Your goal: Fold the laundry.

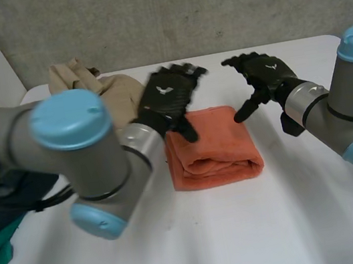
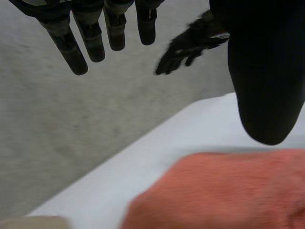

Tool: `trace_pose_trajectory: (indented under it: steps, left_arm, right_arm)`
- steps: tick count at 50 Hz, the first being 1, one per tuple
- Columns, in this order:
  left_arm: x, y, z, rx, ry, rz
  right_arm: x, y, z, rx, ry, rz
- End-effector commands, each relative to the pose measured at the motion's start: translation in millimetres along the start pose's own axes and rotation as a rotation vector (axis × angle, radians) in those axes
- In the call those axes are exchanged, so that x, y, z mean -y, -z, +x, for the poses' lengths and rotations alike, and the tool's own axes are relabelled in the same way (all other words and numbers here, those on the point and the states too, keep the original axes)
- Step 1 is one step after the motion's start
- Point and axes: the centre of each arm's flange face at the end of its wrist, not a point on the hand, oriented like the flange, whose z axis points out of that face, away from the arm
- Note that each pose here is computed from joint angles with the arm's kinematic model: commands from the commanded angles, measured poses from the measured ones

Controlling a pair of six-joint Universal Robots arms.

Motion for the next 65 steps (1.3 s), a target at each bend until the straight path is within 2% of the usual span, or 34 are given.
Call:
trace_pose_trajectory:
  steps: [1, 8, 15, 25, 30, 35, 39, 44, 52, 59, 65]
  left_arm:
    - [-45, -26, 19, -0.033, 0.015, -0.154]
    - [-81, -31, 8, 0.052, 0.006, -0.311]
    - [-87, -23, -12, 0.164, -0.035, -0.384]
    - [-80, -7, -7, 0.092, -0.057, -0.402]
    - [-49, 4, -10, 0.116, -0.054, -0.367]
    - [-4, 0, -24, 0.153, -0.036, -0.198]
    - [13, -10, -24, 0.109, -0.025, -0.101]
    - [-14, -21, -9, 0.041, -0.027, -0.182]
    - [-72, -34, -5, 0.049, -0.038, -0.318]
    - [-82, -34, -23, 0.120, -0.060, -0.357]
    - [-84, -19, -29, 0.114, -0.080, -0.427]
  right_arm:
    - [-24, -8, 11, -0.028, -0.008, -0.162]
    - [-39, -17, 10, -0.012, 0.002, -0.204]
    - [-59, -19, -5, 0.033, 0.102, -0.271]
    - [-77, -17, -11, 0.019, 0.187, -0.331]
    - [-61, -11, -11, -0.007, 0.228, -0.313]
    - [-33, -3, -13, -0.021, 0.253, -0.229]
    - [-17, 1, -12, -0.048, 0.266, -0.154]
    - [-16, 2, -13, -0.078, 0.275, -0.120]
    - [-36, -6, -10, -0.053, 0.222, -0.166]
    - [-56, -14, -5, -0.027, 0.176, -0.225]
    - [-65, -16, 4, -0.048, 0.178, -0.307]
